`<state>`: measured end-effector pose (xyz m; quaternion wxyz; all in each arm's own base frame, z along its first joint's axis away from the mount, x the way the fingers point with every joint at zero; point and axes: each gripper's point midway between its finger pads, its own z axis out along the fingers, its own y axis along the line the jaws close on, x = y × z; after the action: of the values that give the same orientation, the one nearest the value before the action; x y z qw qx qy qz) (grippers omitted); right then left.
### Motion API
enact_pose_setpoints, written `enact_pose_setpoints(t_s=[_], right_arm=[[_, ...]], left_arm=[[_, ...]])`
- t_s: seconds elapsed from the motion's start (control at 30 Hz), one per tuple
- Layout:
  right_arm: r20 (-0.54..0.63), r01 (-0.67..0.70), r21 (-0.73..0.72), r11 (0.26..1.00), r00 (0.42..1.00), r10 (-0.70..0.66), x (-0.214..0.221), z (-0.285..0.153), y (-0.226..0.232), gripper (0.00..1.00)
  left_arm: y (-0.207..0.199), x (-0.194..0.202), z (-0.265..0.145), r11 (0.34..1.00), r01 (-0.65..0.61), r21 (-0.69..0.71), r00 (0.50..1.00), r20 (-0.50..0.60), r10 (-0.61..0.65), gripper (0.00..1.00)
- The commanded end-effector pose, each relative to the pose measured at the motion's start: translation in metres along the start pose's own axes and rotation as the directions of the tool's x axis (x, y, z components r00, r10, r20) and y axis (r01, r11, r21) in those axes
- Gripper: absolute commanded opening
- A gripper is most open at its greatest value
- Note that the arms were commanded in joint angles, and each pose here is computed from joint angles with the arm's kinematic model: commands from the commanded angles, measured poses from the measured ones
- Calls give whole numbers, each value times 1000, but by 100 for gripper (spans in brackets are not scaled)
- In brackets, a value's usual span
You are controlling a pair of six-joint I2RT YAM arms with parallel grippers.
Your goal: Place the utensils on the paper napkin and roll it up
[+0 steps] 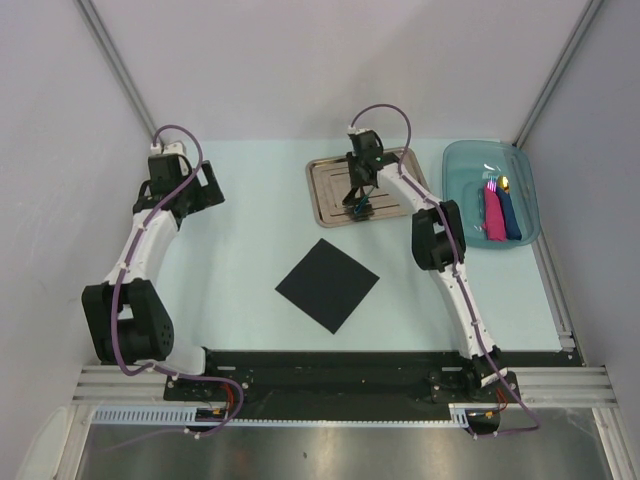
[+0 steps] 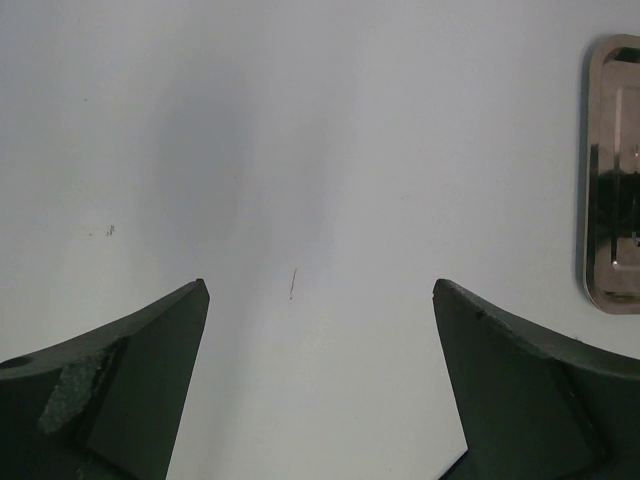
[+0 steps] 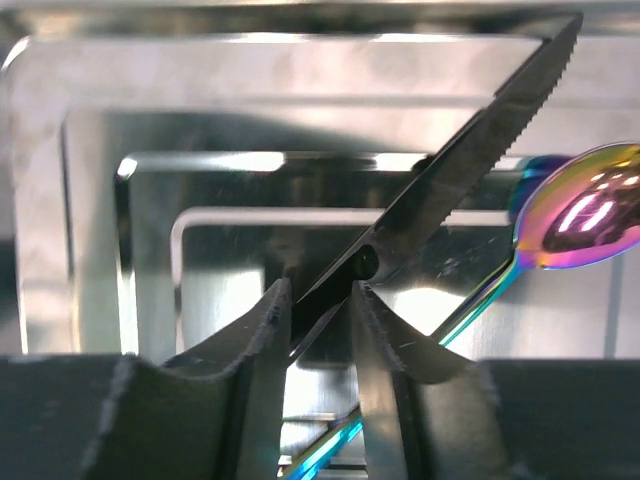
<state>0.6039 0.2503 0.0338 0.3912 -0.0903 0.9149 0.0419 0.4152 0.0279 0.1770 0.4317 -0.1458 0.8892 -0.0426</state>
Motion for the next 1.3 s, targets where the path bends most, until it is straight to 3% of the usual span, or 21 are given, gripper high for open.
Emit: enact_pose_setpoints(t_s=[0.0, 0.23, 0.33, 0.53, 0.83, 1.07, 1.27], right_arm=[[-116, 1, -167, 986, 993, -20, 13, -28, 5, 31], [-233, -40, -237, 971, 972, -17, 35, -42, -14, 19], [-240, -16, -241, 970, 970, -44, 36, -48, -22, 18], [-194, -31, -152, 988, 981, 1, 21, -41, -30, 38], [-127, -64, -5, 998, 990, 62, 9, -34, -23, 45], [-143, -105, 88, 991, 983, 117, 23, -24, -35, 42], [-199, -125, 124, 984, 969, 148, 48, -14, -38, 31]], left_arm=[[-8, -25, -16, 999, 11, 36, 998, 64, -13, 100], [-8, -23, -16, 999, 10, 41, 998, 55, -12, 100], [-10, -24, -18, 999, 7, 49, 998, 58, -10, 100], [-11, -22, -14, 998, 16, 56, 999, 51, -19, 100], [-9, -19, -13, 998, 29, 48, 999, 42, -31, 100], [-8, -19, -13, 999, 29, 42, 999, 43, -31, 100], [-7, -19, -13, 999, 31, 39, 999, 41, -33, 100]])
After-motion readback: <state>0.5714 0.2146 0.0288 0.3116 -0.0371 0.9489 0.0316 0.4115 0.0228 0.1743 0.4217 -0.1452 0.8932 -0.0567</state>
